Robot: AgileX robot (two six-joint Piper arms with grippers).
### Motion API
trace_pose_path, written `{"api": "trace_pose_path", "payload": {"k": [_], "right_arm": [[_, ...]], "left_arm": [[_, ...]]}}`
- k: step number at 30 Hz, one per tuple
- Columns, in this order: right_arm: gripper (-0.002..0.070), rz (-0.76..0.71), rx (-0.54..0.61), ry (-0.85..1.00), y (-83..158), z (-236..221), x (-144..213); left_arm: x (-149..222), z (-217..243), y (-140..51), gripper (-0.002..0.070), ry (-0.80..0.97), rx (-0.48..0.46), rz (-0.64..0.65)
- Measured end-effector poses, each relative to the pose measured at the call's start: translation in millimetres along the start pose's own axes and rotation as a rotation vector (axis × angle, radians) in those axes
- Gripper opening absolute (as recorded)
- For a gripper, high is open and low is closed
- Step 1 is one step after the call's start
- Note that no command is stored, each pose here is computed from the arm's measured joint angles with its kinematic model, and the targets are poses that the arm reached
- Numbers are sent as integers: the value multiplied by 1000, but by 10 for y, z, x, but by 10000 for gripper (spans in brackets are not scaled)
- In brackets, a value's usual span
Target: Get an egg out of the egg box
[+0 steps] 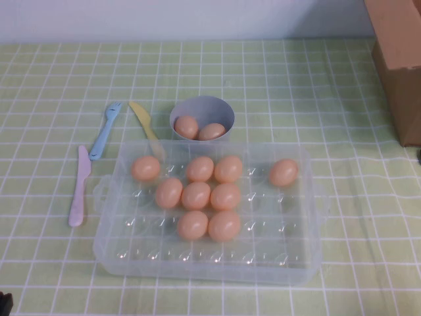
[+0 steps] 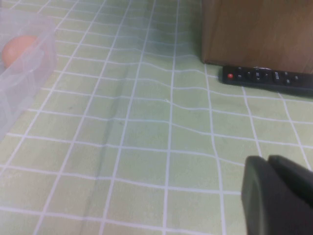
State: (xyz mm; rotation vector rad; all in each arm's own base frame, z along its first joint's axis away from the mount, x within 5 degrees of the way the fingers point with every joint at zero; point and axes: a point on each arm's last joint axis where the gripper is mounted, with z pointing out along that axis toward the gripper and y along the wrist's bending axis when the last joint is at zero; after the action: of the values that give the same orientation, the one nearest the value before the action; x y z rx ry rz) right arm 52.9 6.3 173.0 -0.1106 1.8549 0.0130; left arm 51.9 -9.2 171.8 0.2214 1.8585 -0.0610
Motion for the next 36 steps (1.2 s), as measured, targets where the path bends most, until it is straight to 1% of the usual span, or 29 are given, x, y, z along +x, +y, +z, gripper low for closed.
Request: {"api": "trace_pose_path", "payload": {"k": [36], "right_arm": [[-18, 31, -11, -3, 10, 0, -3]], "left_arm": [[-11, 0, 0, -1, -12, 0, -3]]}}
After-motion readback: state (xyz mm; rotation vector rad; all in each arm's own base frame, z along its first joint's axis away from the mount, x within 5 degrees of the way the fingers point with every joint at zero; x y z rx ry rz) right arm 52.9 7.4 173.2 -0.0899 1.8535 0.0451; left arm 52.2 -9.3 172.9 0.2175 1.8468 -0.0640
